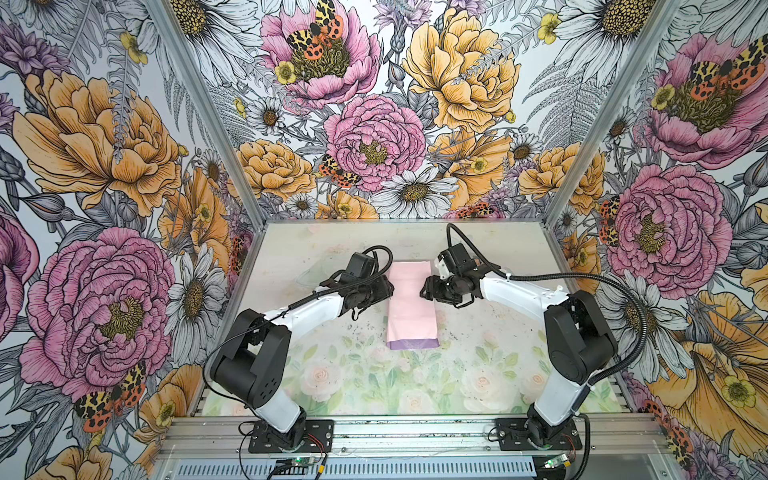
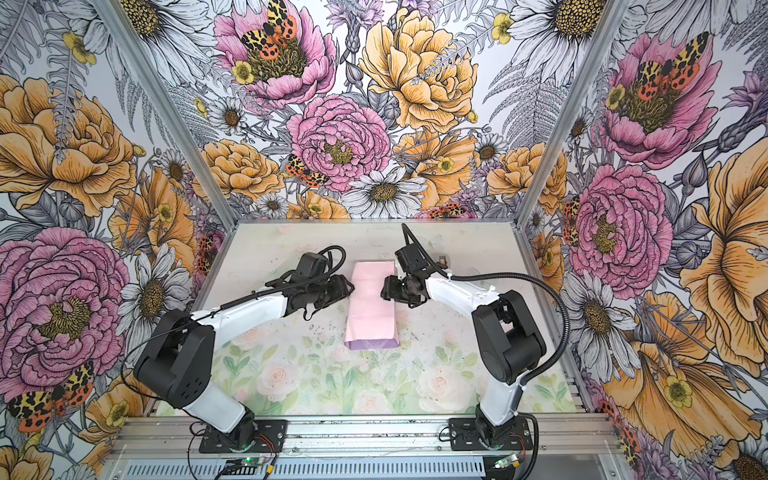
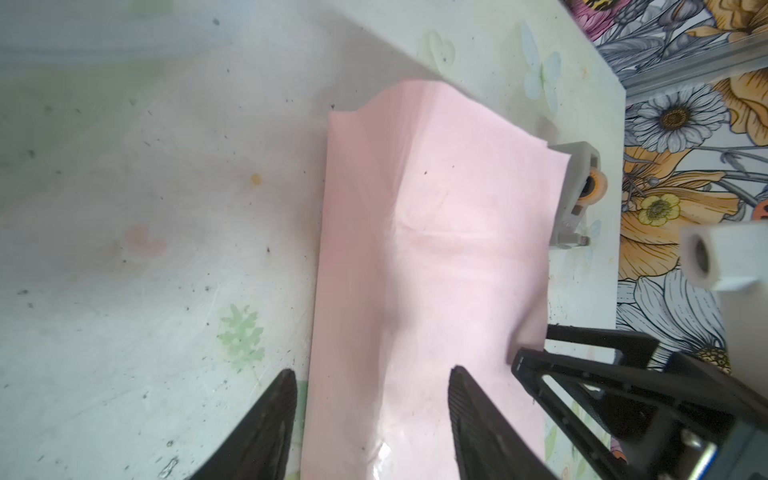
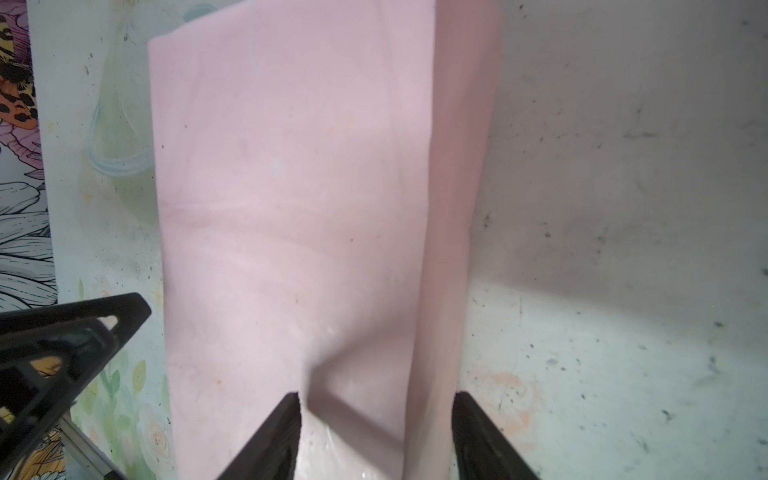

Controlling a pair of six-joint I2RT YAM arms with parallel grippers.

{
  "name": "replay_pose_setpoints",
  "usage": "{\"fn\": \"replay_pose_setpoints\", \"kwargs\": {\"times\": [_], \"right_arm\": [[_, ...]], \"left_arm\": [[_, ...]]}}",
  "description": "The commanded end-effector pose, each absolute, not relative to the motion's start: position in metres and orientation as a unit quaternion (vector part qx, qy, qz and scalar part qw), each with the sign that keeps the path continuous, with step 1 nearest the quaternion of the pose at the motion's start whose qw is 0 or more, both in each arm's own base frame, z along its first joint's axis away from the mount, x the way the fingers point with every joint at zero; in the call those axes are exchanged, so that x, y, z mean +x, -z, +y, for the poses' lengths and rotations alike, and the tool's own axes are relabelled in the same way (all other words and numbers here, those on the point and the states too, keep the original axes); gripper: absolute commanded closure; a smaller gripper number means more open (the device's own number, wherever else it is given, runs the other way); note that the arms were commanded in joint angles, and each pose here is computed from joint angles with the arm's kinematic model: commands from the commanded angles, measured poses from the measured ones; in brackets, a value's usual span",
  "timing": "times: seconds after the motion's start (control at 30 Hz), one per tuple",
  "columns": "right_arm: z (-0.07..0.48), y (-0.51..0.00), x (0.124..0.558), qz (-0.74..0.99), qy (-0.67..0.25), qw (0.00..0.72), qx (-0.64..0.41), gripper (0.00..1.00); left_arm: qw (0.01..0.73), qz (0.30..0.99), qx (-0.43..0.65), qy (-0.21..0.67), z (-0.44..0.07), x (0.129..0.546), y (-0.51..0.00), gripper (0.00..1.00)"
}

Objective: Wrap the gift box in paper
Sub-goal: 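Release the paper and move the right gripper to the grey tape dispenser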

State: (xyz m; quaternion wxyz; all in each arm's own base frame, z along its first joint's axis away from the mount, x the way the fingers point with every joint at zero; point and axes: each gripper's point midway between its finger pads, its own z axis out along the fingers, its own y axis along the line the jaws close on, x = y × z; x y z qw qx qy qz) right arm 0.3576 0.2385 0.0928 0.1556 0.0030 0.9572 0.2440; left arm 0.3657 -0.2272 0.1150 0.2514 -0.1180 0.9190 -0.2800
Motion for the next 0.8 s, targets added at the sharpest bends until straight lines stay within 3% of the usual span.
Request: {"fn": "replay_pose_setpoints", "kwargs": {"times": [0.0, 0.2, 0.37, 0.77], "right_arm": [[0.227, -0.128, 0.359, 0.946, -0.260, 0.193, 0.009, 0.36], [0.202, -0.160, 0.359, 0.935, -0.273, 0.227, 0.008, 0.36], [0.167, -0.175, 0.368, 0.924, -0.280, 0.259, -0.005, 0.41], [0.056, -0.147, 0.428, 0.902, -0.334, 0.273, -0.009, 0.55]], "left_arm": [[0.278, 0.912, -0.115, 0.280, -0.219, 0.371, -0.135, 0.39], [0.298, 0.902, -0.104, 0.296, -0.219, 0.377, -0.157, 0.38], [0.318, 0.882, -0.060, 0.342, -0.235, 0.381, -0.179, 0.38], [0.349, 0.851, 0.017, 0.392, -0.262, 0.395, -0.202, 0.38]]}}
